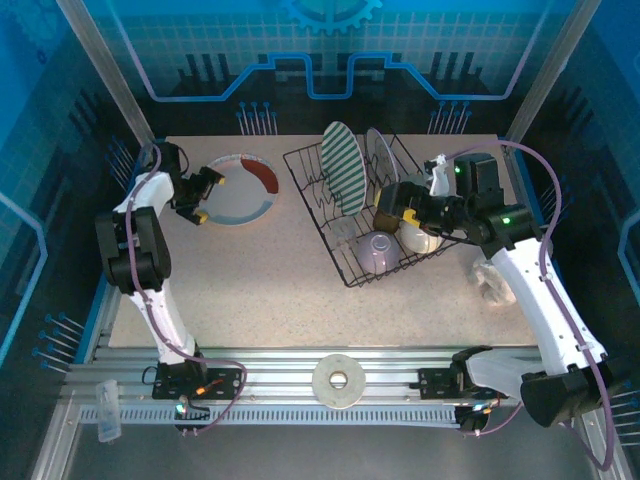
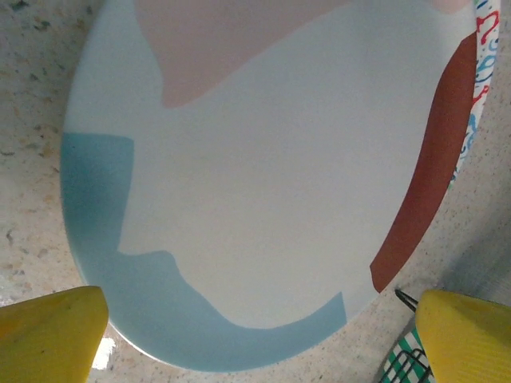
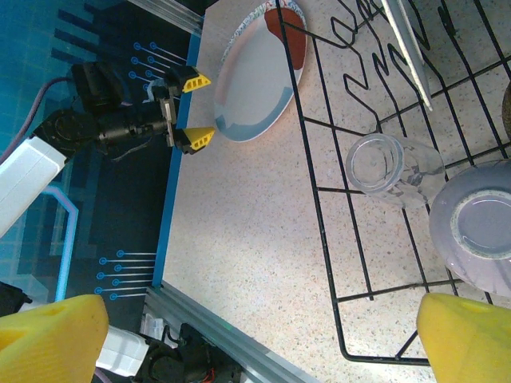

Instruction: Unload the mixed dishes from the dish rack

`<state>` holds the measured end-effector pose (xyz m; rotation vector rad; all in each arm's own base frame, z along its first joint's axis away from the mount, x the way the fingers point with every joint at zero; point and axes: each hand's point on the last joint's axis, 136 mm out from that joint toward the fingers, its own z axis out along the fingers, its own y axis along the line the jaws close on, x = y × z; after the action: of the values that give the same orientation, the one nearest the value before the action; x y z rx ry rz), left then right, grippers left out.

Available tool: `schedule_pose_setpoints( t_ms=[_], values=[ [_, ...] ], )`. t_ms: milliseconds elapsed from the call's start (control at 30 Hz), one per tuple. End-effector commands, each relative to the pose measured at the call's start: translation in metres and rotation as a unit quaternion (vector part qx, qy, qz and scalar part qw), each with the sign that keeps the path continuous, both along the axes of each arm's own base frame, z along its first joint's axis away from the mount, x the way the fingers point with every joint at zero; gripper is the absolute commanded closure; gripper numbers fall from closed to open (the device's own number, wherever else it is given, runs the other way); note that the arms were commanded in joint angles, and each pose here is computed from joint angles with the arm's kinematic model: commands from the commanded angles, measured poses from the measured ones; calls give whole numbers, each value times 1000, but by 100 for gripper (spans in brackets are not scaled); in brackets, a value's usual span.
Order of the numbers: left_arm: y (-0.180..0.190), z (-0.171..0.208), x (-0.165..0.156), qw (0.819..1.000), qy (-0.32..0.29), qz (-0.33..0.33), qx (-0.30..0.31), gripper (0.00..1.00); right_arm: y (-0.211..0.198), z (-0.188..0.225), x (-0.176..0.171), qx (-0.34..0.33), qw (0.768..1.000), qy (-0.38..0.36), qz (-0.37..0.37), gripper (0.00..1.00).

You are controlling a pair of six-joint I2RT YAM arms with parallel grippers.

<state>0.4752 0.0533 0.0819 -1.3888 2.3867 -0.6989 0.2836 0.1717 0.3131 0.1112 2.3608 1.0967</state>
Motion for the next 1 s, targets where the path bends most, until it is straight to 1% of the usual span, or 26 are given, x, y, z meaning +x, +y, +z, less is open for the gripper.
schedule_pose_setpoints(
  t_ms=[0,200,333,467,667,800,967],
  values=[
    [-1,10,-17,1000,0,4,18,1,7,12,-2,3,1000,-20,18,0],
    [-19,8,-49,1000,17,-6,23,1,7,10,-2,3,1000,-19,18,0],
    [-32,1,-58,1000,10,12,-3,1,10,8,1,6,1000,-16,22,0],
    [-47,-1,-53,1000,15,9,-7,1,13,8,2,7,1000,-13,27,0],
    [-58,-5,-39,999,23,31,-12,1,12,10,0,2,999,-17,28,0],
    [-53,-14,-33,998,37,47,1,1,8,10,0,-5,1000,-19,18,0],
    [-50,-19,-17,998,29,52,1,1,6,13,-2,-7,1000,-25,13,0]
  ],
)
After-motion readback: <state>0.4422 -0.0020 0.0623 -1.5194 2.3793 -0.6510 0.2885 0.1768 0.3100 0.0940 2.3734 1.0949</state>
